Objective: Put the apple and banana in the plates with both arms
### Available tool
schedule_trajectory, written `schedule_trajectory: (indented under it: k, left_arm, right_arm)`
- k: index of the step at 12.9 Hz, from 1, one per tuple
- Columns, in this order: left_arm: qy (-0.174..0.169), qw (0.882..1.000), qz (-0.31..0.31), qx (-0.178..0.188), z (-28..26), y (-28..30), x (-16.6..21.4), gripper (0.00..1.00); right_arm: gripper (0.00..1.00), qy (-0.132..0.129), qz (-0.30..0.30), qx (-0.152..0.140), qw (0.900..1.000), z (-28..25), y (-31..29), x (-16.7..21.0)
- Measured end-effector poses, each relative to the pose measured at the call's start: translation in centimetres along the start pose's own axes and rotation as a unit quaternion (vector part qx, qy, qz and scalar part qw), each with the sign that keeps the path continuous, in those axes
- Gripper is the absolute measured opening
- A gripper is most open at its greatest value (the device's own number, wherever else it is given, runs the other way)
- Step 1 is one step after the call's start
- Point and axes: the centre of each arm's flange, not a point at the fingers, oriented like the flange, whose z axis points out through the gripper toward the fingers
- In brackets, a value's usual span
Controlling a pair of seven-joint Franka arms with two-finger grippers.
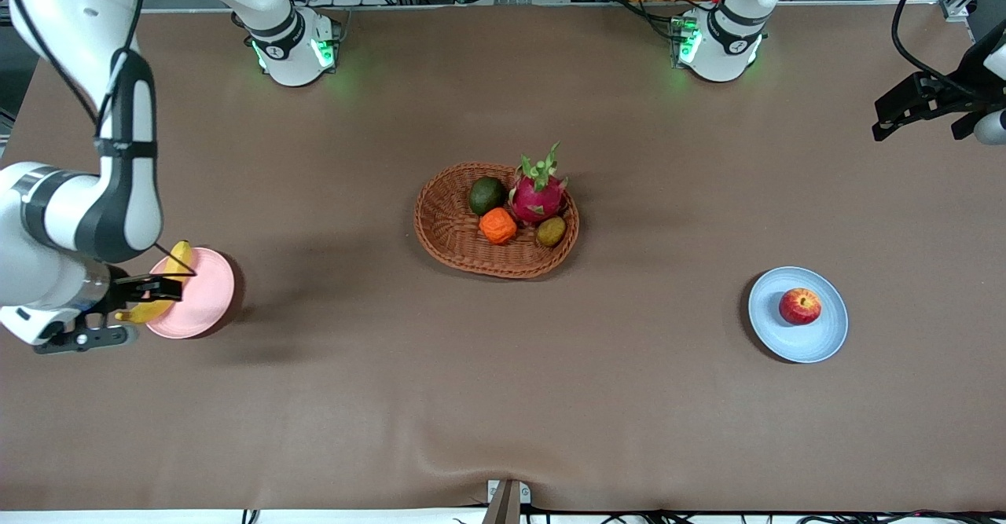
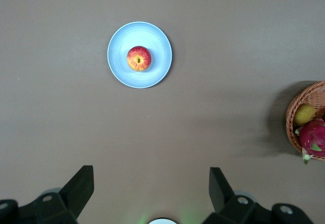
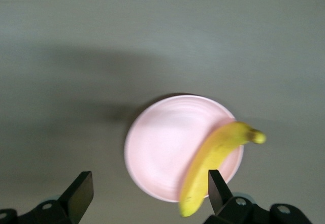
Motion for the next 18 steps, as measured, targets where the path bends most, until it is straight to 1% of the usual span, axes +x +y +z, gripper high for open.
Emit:
schedule_trajectory:
  k: [3, 5, 7, 9, 10, 11, 13, 15, 16, 18]
  left_arm:
    - [0.000, 1.000, 0.001, 0.000, -0.1, 0.2, 0.0, 1.00]
    - [0.001, 1.000, 0.003, 0.000, -0.1, 0.3, -0.1, 1.00]
    - [0.003, 1.000, 0.002, 0.000, -0.3, 0.2, -0.2, 1.00]
    - [0.008, 1.000, 0.000, 0.000, -1.0, 0.1, -0.6, 1.00]
    - [0.010, 1.000, 0.000, 0.000, -1.3, 0.1, -0.9, 1.00]
    - [0.011, 1.000, 0.001, 0.000, -1.5, 0.1, -1.0, 1.00]
    - [0.009, 1.000, 0.001, 0.000, -1.5, 0.2, -1.1, 1.00]
    - [-0.001, 1.000, 0.001, 0.000, -1.3, 0.2, -1.3, 1.00]
    - [-0.003, 1.000, 0.001, 0.000, -1.2, 0.2, -1.3, 1.00]
    - [-0.004, 1.000, 0.001, 0.000, -1.2, 0.2, -1.4, 1.00]
  right_arm:
    - [1.00, -0.008, -0.026, 0.013, 1.000, -1.9, -4.0, -0.1]
    - [1.00, -0.020, -0.025, 0.024, 0.999, -2.8, -7.1, -0.3]
    - [1.00, -0.032, -0.014, 0.047, 0.998, -4.1, -10.8, -0.8]
    - [1.00, -0.036, -0.011, 0.069, 0.997, -5.8, -11.4, -1.6]
    - [1.00, -0.034, -0.010, 0.071, 0.997, -6.9, -10.2, -2.3]
    - [1.00, -0.030, -0.010, 0.064, 0.997, -8.4, -8.9, -3.2]
    - [1.00, -0.011, -0.001, 0.056, 0.998, -12.3, -7.3, -5.1]
    - [1.00, 0.014, 0.032, 0.063, 0.997, -16.2, -6.0, -7.6]
    - [1.00, 0.022, 0.051, 0.067, 0.996, -17.6, -5.3, -8.9]
    - [1.00, 0.025, 0.087, 0.071, 0.993, -19.4, -3.8, -11.5]
